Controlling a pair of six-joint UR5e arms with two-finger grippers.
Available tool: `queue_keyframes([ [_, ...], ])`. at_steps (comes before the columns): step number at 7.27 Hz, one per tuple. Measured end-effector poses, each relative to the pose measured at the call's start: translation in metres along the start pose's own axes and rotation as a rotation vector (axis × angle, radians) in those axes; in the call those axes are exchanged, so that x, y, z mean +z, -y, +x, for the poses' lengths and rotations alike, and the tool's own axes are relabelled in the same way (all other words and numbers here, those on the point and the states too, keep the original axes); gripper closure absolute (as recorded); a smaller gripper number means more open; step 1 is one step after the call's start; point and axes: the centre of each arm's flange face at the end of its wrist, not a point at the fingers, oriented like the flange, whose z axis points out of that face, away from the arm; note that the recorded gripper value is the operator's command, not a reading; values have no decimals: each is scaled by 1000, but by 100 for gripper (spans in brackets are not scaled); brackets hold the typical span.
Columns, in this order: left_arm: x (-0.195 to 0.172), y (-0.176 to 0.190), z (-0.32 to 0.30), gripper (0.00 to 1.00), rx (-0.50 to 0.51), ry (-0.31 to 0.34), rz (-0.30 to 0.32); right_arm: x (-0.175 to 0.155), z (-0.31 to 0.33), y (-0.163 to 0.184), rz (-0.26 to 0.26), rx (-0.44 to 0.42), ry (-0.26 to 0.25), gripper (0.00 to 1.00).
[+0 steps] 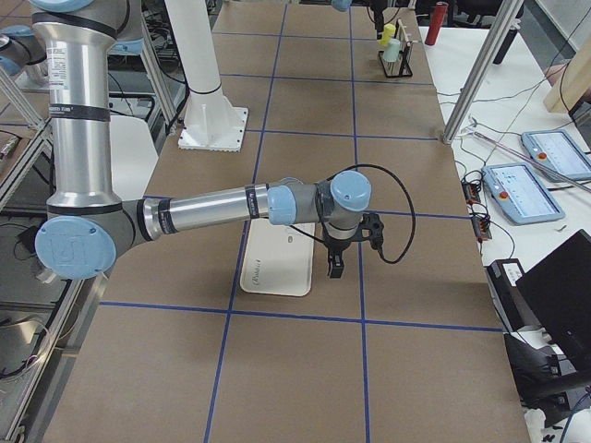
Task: Left arm grabs green cup and hands to right arm on tray
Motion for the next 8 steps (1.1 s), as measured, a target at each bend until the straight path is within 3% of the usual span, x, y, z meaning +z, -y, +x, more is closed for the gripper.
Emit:
queue_keyframes([
  [2,31,19,-8,1,9,35,36,2,-2,0,-5,-5,-1,0],
  [8,64,48,-6,5,-9,65,18,2,-7,3,14,-32,0,0],
])
